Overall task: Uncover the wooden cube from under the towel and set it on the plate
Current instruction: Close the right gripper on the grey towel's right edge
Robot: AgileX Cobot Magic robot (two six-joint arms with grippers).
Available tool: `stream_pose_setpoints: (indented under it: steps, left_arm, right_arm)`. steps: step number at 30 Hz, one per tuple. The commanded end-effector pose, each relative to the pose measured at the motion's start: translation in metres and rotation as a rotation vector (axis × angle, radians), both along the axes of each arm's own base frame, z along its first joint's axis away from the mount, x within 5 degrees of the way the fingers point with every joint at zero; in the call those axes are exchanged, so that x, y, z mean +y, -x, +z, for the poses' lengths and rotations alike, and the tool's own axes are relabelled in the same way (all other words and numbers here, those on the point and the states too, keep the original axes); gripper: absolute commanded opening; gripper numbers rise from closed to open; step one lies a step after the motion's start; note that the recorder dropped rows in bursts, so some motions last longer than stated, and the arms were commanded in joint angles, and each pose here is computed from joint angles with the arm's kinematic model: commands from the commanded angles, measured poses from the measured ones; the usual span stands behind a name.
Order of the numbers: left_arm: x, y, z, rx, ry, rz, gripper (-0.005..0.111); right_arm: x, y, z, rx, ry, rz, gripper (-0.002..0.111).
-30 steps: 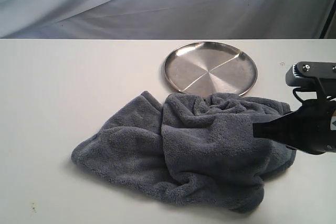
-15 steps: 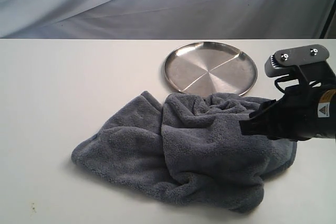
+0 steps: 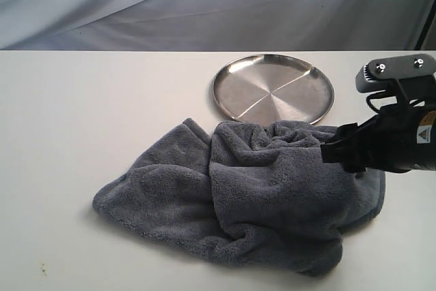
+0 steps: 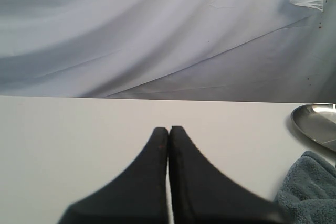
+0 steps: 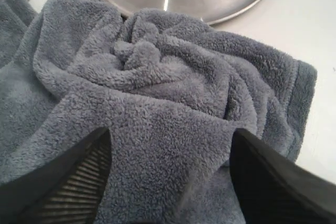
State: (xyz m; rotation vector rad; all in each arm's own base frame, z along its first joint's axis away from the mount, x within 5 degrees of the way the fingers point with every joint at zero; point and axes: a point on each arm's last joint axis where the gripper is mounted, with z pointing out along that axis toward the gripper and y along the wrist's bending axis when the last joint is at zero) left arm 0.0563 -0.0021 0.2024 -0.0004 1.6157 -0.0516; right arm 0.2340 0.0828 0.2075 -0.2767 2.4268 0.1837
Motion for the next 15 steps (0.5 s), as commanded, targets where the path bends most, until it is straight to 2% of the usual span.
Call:
stream_pose_setpoints:
  steps: [1,9,15]
  left_arm:
    - [0.0,0.0,-0.001,0.001,0.002,-0.001,0.001]
    - [0.0,0.0,-0.001,0.001,0.002,-0.001,0.001]
    - [0.0,0.0,-0.001,0.001,0.0,-0.001,0.001]
  right_arm:
    - [0.001,-0.009,-0.013,0.016,0.011,-0.001,0.06]
    - [0.003,-0.014,-0.032,0.081,0.031,-0.002,0.056]
    - [0.003,-0.014,-0.033,0.092,0.028,-0.008,0.05]
